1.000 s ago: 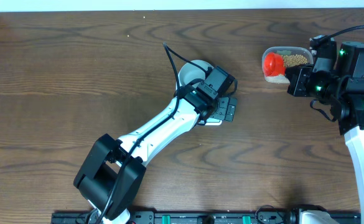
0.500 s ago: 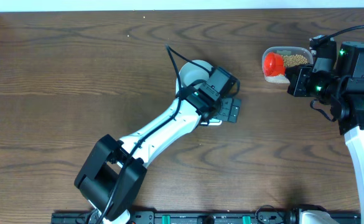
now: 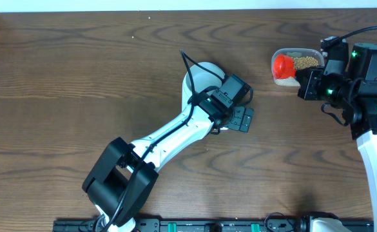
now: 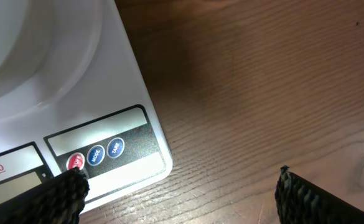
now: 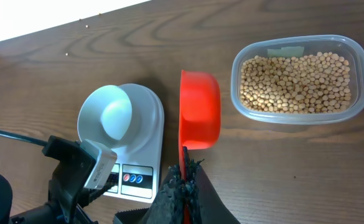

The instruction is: Scoop item into bowl and weigh 50g on scale

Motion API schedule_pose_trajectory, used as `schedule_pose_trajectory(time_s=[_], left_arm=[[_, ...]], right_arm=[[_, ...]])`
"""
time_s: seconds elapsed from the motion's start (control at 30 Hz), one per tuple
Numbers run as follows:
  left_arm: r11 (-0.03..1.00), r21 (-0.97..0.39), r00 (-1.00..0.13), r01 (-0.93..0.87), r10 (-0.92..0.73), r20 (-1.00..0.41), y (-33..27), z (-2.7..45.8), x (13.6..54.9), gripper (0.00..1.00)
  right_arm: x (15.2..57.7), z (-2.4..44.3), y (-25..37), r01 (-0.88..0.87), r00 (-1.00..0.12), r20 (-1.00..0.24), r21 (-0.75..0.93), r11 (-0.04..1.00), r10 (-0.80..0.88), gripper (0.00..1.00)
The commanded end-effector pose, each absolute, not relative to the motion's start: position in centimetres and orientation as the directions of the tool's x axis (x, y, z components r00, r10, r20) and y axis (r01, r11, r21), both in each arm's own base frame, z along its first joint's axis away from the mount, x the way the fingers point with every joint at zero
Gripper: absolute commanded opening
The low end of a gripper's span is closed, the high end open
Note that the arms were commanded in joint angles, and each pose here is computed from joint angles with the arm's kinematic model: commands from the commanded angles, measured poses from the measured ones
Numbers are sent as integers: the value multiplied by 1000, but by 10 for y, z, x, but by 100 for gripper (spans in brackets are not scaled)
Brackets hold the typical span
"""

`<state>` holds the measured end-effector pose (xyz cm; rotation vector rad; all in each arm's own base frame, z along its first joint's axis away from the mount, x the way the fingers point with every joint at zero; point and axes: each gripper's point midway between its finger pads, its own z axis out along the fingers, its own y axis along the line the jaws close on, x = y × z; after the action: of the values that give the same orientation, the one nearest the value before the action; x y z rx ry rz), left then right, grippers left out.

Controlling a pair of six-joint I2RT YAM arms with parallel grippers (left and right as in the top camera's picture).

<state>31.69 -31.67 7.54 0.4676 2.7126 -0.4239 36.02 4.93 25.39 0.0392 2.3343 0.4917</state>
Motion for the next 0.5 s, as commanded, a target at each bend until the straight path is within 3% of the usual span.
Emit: schedule_pose_trajectory(time_s=[0.0, 0.47], left_arm=[[912, -210, -894, 351, 260, -365, -311, 64, 315, 98], [929, -156, -893, 334, 259, -367, -297, 46, 314, 98]], right_arm=[[361, 258, 49, -126, -721, -675, 351, 928, 158, 1], [361, 258, 48, -128, -721, -676, 344, 930, 151, 1]])
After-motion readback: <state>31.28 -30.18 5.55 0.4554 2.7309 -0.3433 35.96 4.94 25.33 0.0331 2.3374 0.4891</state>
